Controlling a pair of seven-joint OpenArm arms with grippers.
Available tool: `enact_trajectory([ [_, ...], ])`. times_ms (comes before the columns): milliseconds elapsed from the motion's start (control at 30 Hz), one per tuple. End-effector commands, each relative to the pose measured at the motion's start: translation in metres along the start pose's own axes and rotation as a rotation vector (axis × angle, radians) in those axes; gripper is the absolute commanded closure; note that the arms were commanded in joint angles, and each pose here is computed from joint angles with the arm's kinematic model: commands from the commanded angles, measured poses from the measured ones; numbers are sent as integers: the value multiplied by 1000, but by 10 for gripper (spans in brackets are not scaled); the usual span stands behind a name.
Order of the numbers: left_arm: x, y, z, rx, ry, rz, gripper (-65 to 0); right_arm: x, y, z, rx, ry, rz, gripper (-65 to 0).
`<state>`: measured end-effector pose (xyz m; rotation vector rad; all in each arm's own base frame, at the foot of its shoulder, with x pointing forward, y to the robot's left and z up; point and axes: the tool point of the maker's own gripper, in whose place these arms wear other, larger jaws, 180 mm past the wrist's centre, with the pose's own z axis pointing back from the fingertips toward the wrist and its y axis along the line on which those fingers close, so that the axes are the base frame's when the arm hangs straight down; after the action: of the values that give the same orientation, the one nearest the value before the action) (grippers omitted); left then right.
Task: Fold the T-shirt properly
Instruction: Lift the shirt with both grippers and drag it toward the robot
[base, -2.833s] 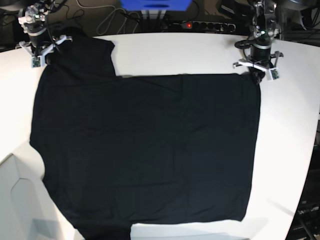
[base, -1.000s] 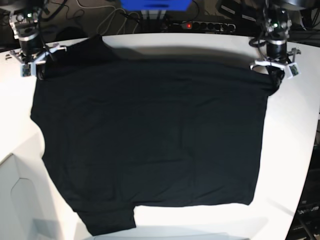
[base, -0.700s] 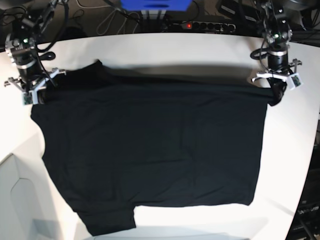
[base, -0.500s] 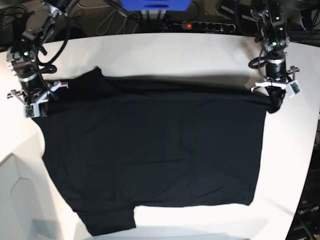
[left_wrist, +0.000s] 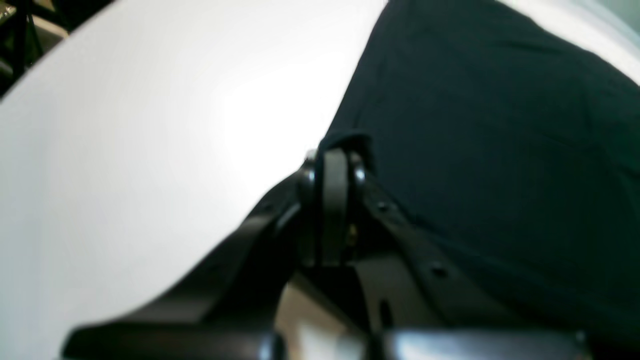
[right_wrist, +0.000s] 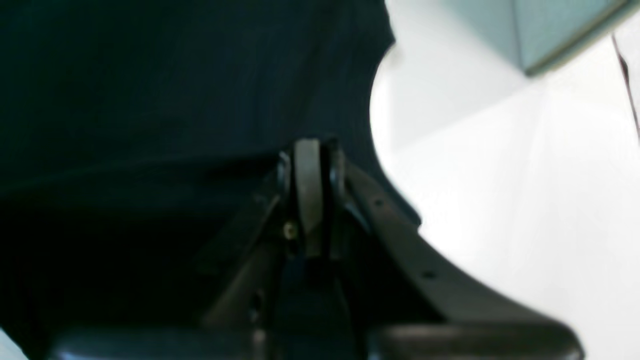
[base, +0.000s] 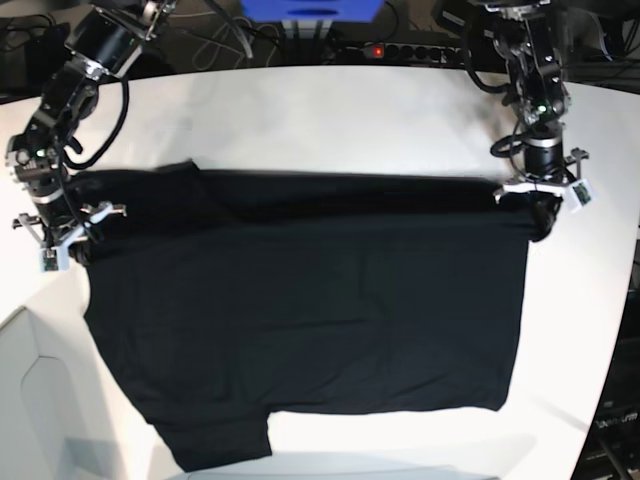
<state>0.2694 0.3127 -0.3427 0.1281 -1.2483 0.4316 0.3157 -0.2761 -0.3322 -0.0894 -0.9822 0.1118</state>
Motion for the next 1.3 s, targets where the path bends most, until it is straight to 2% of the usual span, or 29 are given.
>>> enact_trajectory([
  [0,15,0,-2,-4,-49,-8,-1,19,-6,1,-6,-57,14,0],
  [233,30,-6,-19,-6,-89,17,-1,26,-6,-12,8,-68,-19,0],
  [400,23,-4,-30,8,-72,34,-1,37,-4,-24,27,-83,-38,0],
  [633,10,2,-40,29,-37,53,-1,45,11,-54,63,-29,29,0],
  [900,18,-2,-48,25,-56,66,-1,59,8,-76,66,-27,20,0],
  [1267,24,-5,-57,24,-69,81,-1,57,15,-94,101,-30,-15,0],
])
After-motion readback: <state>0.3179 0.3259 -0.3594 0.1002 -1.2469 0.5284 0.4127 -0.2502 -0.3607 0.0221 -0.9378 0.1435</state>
